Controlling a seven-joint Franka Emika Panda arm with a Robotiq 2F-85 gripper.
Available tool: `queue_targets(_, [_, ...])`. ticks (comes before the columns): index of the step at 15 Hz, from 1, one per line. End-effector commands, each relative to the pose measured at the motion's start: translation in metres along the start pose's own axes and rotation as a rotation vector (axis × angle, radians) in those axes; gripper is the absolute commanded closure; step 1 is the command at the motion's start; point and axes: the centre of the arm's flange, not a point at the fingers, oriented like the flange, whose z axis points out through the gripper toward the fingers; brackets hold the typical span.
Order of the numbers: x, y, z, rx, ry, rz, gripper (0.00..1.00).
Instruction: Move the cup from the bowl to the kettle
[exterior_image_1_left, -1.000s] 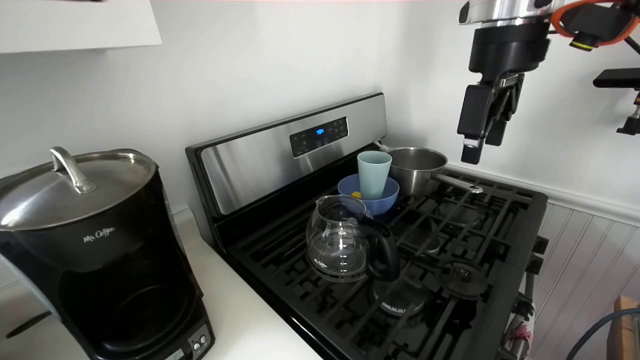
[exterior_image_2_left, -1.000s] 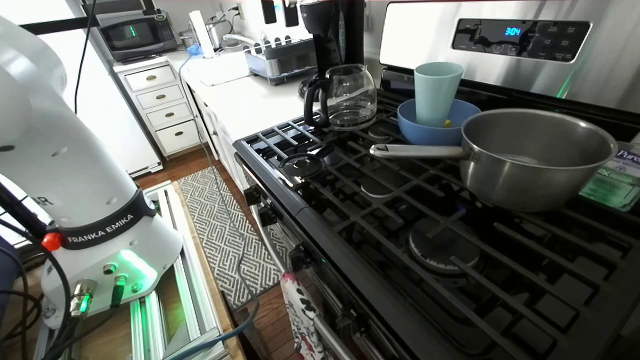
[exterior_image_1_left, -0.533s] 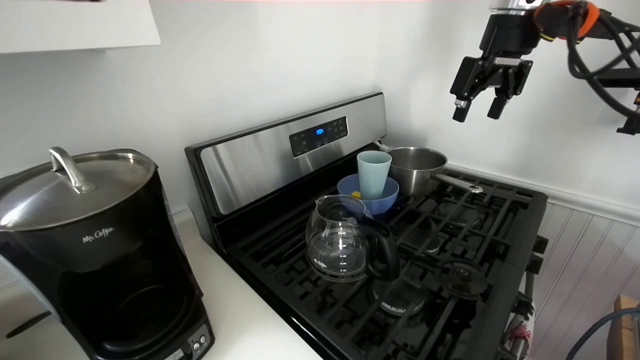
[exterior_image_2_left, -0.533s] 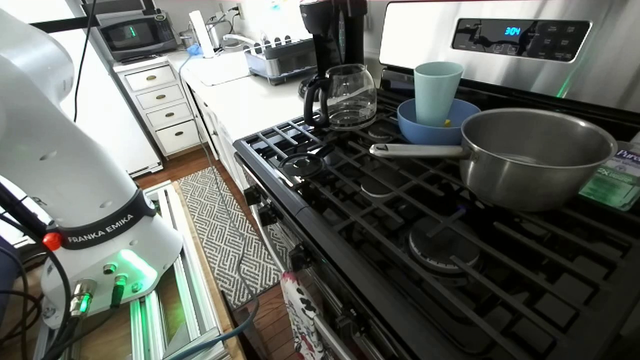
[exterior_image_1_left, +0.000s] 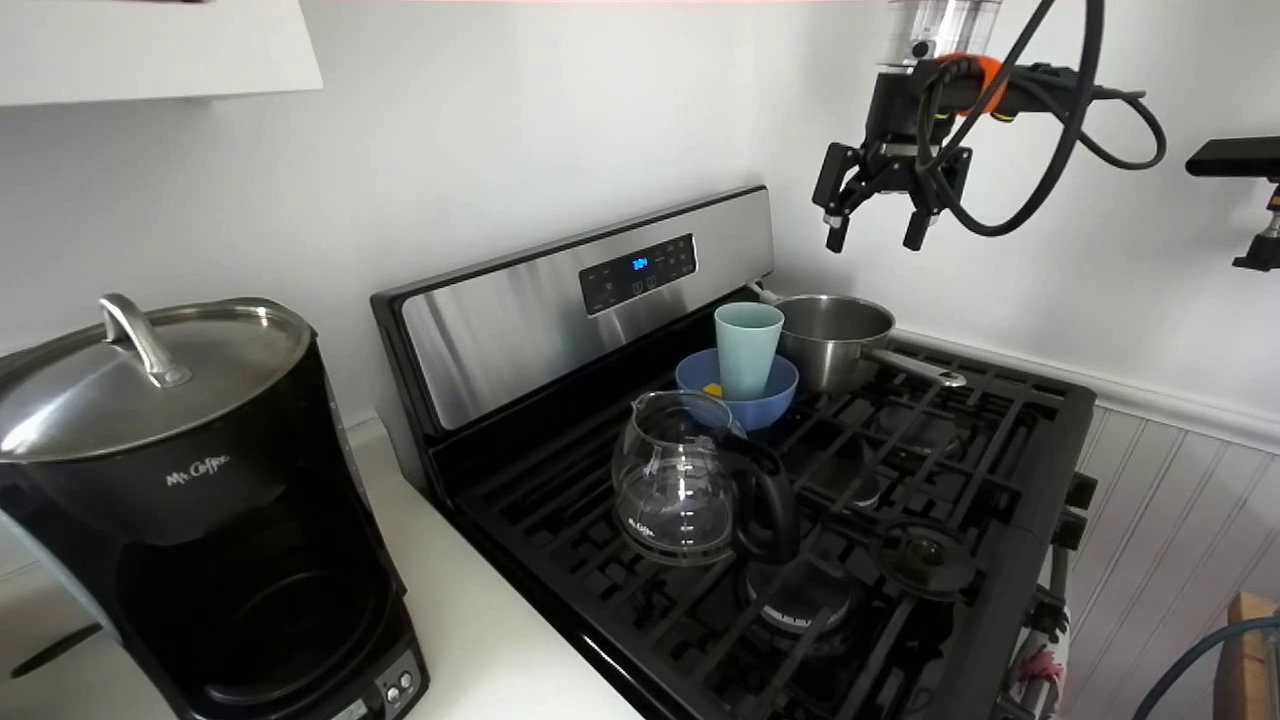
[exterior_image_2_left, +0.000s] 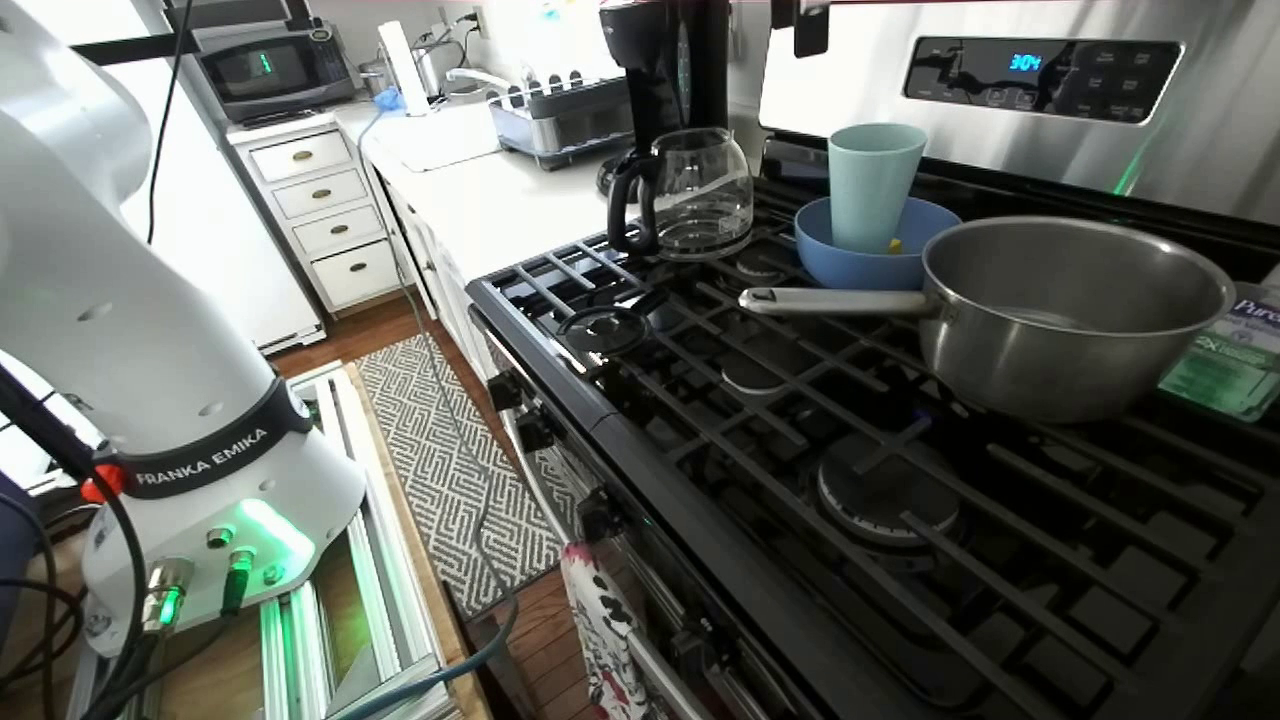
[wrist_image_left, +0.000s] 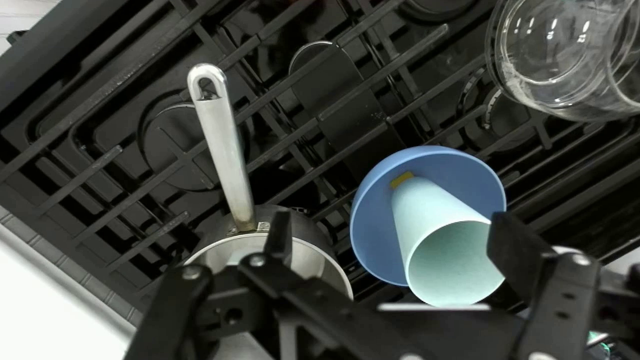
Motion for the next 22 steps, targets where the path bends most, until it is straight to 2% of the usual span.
queue_targets(1, [0.002,0.0,0.0,-0.001,0.0,0.001,0.0])
queue_targets(2, [0.002,0.0,-0.001,0.0,0.001,0.002,0.0])
queue_targets(9, [0.051,-0.038,0.064,-0.046,-0.088,0.284,0.0])
queue_targets(13, [0.07,-0.051,0.093,-0.054,-0.098,0.411,0.0])
queue_targets(22, [0.095,-0.063,0.11,0.012,-0.061,0.524,0.0])
